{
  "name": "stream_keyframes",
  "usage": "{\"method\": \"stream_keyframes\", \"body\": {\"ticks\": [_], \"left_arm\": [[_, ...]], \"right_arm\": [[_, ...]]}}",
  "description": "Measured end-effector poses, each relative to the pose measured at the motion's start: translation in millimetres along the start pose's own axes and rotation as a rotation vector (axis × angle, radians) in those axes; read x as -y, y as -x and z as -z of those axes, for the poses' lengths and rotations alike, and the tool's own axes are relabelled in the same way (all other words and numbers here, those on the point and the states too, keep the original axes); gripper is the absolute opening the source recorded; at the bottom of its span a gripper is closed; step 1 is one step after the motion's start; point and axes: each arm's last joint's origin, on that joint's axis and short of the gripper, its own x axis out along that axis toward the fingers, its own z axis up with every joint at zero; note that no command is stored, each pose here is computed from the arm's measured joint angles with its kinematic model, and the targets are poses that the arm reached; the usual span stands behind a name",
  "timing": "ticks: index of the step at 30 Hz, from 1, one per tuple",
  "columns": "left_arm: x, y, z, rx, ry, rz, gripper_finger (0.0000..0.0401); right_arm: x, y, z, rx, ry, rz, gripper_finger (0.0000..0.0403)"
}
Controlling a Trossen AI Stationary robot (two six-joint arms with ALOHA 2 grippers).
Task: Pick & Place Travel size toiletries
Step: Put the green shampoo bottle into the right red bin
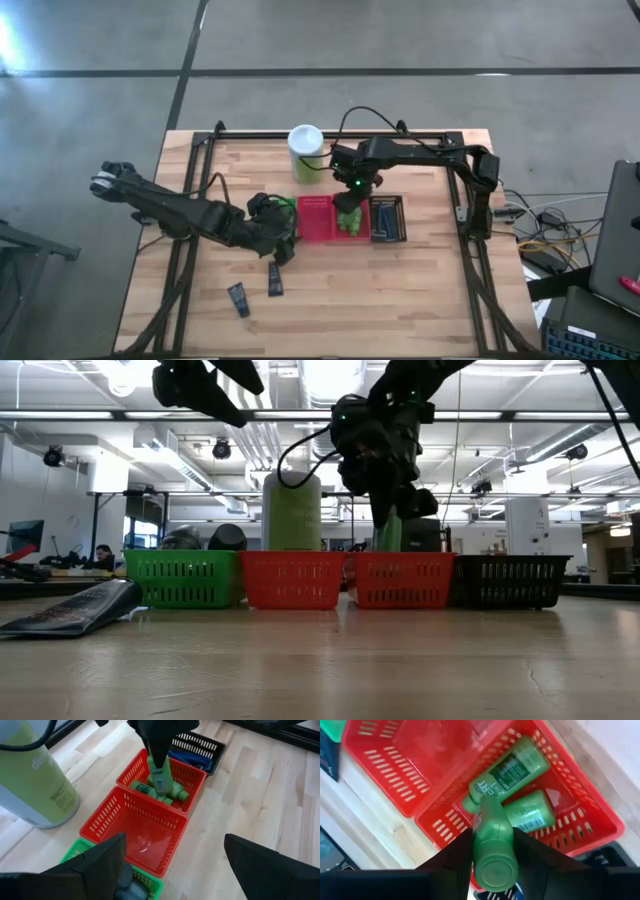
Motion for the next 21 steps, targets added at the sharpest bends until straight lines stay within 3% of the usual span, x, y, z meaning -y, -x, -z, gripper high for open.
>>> {"method": "stream_keyframes", "body": {"ticks": [5, 9, 15, 18, 21], "left_arm": [[0, 0, 0, -0.004, -0.004, -0.003, 0.0341], [-1, -1, 1, -0.006, -0.018, -0.005, 0.0341], [-1, -2, 3, -0.012, -0.021, -0.007, 0.0341], [-1, -2, 3, -0.012, -0.021, -0.008, 0.0341], [-2, -2, 4, -0.014, -0.023, -0.009, 0.0341]], "right_arm": [[-1, 3, 1, -0.052, 0.012, -0.085, 0.0147], [-2, 1, 2, -0.083, 0.014, -0.125, 0.0140], [2, 10, 0, 0.061, 0.016, 0.089, 0.0146], [-2, 25, 2, 0.111, 0.029, 0.114, 0.0167], [-5, 37, 11, 0.069, 0.056, 0.124, 0.0187]]}}
